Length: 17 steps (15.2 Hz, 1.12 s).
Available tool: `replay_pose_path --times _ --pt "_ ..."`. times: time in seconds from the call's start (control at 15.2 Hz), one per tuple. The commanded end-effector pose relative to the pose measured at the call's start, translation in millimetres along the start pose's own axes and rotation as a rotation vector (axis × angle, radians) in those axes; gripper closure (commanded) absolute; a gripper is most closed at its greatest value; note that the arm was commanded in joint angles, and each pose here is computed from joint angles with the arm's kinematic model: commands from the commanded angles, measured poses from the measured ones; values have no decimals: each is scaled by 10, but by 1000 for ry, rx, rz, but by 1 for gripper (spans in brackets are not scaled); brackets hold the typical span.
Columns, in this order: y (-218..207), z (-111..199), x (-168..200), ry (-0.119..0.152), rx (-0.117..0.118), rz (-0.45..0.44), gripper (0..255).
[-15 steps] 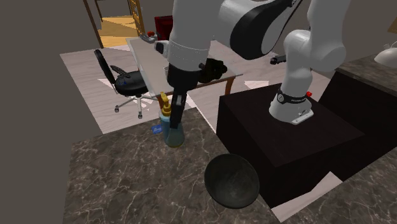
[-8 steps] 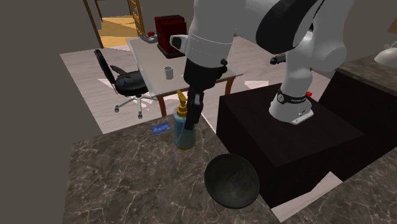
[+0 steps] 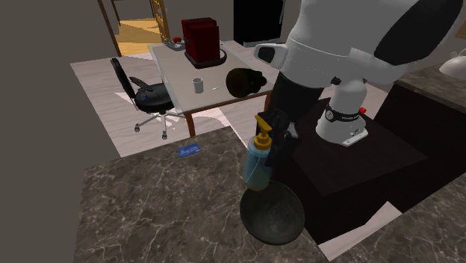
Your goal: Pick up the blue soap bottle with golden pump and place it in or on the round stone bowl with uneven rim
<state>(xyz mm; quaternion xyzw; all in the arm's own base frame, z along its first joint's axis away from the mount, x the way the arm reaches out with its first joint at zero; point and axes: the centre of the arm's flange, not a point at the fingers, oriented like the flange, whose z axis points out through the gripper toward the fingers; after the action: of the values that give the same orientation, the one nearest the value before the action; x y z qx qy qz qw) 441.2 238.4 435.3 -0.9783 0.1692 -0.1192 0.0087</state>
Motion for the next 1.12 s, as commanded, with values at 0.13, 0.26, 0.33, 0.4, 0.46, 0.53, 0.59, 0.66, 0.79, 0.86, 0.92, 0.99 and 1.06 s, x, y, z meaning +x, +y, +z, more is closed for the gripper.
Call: replay_pose_path --times 0.13,0.26,0.33,0.4,0.46,0.53,0.59,0.66,0.79,0.86,0.92,0.99,1.06 --pt "-236 -156 -412 0 0 1 255" --pt "-230 -53 -437 0 0 1 255" --pt "-227 -2 -449 0 0 1 255" --pt "-224 50 -461 0 0 1 255" --pt "-221 101 -473 0 0 1 255" --pt "-218 152 -485 0 0 1 255" --pt "-215 204 -497 0 0 1 255" --pt "-212 255 -510 0 0 1 255" --pt "-206 357 -534 0 0 1 255" --pt "-203 409 -546 0 0 1 255" --pt "-200 460 -558 0 0 1 255" --pt "-197 511 -570 0 0 1 255" --pt "-194 563 -583 0 0 1 255"
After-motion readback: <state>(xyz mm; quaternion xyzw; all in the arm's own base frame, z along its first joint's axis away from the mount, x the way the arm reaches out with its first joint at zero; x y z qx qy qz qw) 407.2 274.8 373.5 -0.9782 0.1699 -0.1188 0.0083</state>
